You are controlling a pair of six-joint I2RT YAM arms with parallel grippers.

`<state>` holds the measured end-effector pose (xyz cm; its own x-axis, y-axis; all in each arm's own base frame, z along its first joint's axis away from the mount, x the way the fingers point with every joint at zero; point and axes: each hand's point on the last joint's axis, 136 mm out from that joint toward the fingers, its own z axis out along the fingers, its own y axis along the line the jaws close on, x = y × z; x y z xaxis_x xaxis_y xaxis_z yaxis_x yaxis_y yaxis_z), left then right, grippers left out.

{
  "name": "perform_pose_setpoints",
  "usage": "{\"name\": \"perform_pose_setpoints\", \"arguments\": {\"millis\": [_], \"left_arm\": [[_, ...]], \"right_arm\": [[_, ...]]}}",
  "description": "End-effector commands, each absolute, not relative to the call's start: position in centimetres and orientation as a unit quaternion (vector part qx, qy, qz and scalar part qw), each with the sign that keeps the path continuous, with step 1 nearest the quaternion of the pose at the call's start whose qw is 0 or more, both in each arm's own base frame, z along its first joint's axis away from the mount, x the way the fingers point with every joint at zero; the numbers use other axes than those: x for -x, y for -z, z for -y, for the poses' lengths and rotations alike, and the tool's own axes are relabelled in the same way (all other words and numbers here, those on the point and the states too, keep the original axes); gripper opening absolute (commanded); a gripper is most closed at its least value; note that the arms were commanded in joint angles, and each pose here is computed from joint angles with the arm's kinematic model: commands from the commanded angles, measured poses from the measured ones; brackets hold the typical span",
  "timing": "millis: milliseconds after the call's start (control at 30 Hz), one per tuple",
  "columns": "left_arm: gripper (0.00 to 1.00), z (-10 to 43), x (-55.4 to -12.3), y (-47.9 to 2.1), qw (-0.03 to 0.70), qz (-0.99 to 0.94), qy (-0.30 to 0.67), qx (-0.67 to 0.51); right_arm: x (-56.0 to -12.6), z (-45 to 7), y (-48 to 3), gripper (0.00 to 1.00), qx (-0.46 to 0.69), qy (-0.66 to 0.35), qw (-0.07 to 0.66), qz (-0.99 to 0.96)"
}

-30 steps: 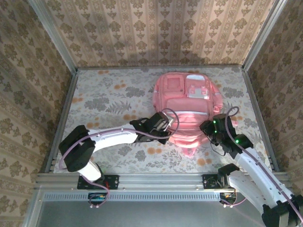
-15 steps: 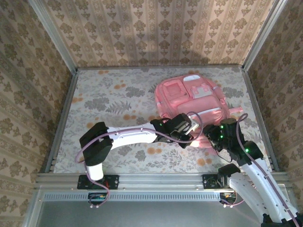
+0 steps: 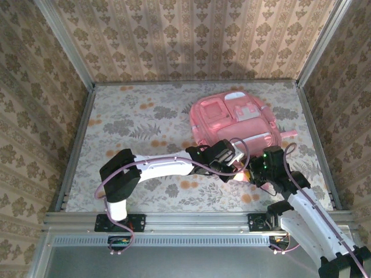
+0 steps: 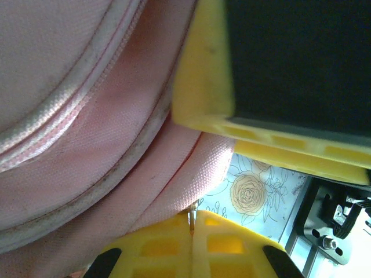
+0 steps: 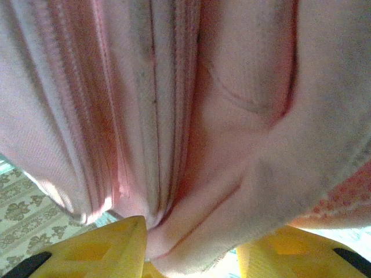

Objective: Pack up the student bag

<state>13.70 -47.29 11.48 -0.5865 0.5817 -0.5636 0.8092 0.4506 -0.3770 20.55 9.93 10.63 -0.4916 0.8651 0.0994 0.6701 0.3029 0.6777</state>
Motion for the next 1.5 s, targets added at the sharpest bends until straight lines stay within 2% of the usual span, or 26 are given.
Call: {"name": "perform_pose_setpoints", "arguments": {"millis": [0, 333, 1000, 1300, 1467], "left_arm": [[0.0, 49.8, -13.1, -14.6, 0.205, -0.802, 0.364, -0.427], [0.0, 47.8, -14.2, -13.7, 0.224, -0.821, 0.318, -0.418], [0.0, 39.6, -17.9, -10.6, 0.243, -0.875, 0.268, -0.32], [0.0, 39.9, -16.2, -11.4, 0.188, -0.878, 0.292, -0.329], [0.0, 41.0, -14.7, -12.9, 0.154, -0.879, 0.272, -0.36]], "right_arm": [[-21.8, -10.9, -10.8, 0.42, -0.48, -0.373, 0.147, -0.781], [-22.1, -9.4, -10.4, 0.0, -0.483, -0.345, 0.182, -0.784], [-22.3, -8.5, -11.5, 0.0, -0.491, -0.346, 0.203, -0.773], [-22.0, -8.5, -10.0, 0.0, -0.488, -0.329, 0.191, -0.786], [-22.3, -8.9, -9.5, 0.0, -0.492, -0.325, 0.183, -0.787]]}}
